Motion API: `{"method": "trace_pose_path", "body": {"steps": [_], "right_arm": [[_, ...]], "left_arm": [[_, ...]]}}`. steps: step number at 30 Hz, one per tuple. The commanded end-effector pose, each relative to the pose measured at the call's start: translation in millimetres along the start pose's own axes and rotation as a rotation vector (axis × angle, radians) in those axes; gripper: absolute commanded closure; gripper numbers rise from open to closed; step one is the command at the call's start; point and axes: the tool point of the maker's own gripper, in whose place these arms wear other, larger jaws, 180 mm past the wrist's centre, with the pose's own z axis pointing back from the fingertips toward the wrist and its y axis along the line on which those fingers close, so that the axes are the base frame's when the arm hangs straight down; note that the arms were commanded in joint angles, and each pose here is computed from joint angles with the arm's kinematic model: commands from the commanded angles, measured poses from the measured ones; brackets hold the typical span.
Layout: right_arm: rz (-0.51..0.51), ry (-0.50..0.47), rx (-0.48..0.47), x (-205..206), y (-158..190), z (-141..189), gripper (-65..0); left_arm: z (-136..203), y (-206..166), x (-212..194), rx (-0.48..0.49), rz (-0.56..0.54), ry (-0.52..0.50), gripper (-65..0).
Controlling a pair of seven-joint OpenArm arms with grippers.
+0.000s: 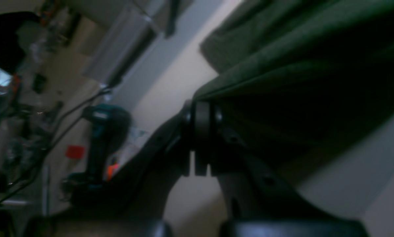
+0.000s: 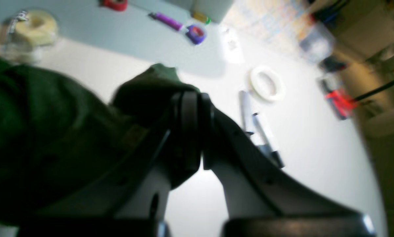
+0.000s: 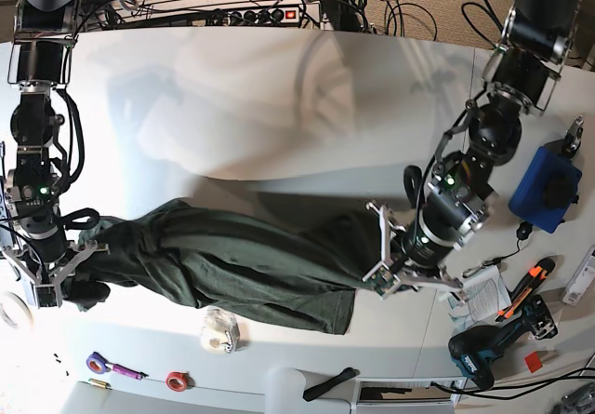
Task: Layout the t-shirt on the table in an organized manner, then fold the t-shirt properly
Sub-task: 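Lift the shirt with both grippers and stretch it between them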
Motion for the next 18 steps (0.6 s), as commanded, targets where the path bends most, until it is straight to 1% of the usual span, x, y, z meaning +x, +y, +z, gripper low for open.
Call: {"method": "trace_pose_path", "body": {"steps": [1,3,6,8,10,14,16,18], "right_arm": [[0.012,-0.078,-0.081,23.6,-27.1,2.2,0.0],[0.004,-0.076,-0.124,20.8,-37.8,-2.8,0.0],[-0.046,-0.045,-0.152,11.7,-51.9,-22.5,0.0],[-0.110,-0.041,-0.161,9.5,-61.0,-39.2,0.0],[-0.184,-0.029,-0.165,11.2,-70.7,-56.0,0.0],[-0.340,-0.010,-0.109,24.6,-76.0,-85.2,0.0],[-0.407,-0.008,-0.066,34.8,-70.5,-96.2,0.0],[-0.458,-0.004,-0.035,45.3,-63.1,-105.5,0.0]], "left_arm": [[4.2,29.9,17.3,0.084,-0.022,-0.049,0.0],[5.4,47.3,23.6,0.126,-0.027,-0.060,0.0],[3.2,72.4,38.1,0.172,-0.005,-0.100,0.0],[-1.4,83.8,46.1,0.177,0.016,-0.125,0.0],[-8.2,94.8,51.6,0.181,0.022,-0.127,0.0],[-24.8,117.0,64.1,0.191,0.069,-0.143,0.0],[-34.0,127.9,67.6,0.200,0.085,-0.137,0.0],[-43.9,135.1,71.8,0.186,0.090,-0.138,0.0]]}}
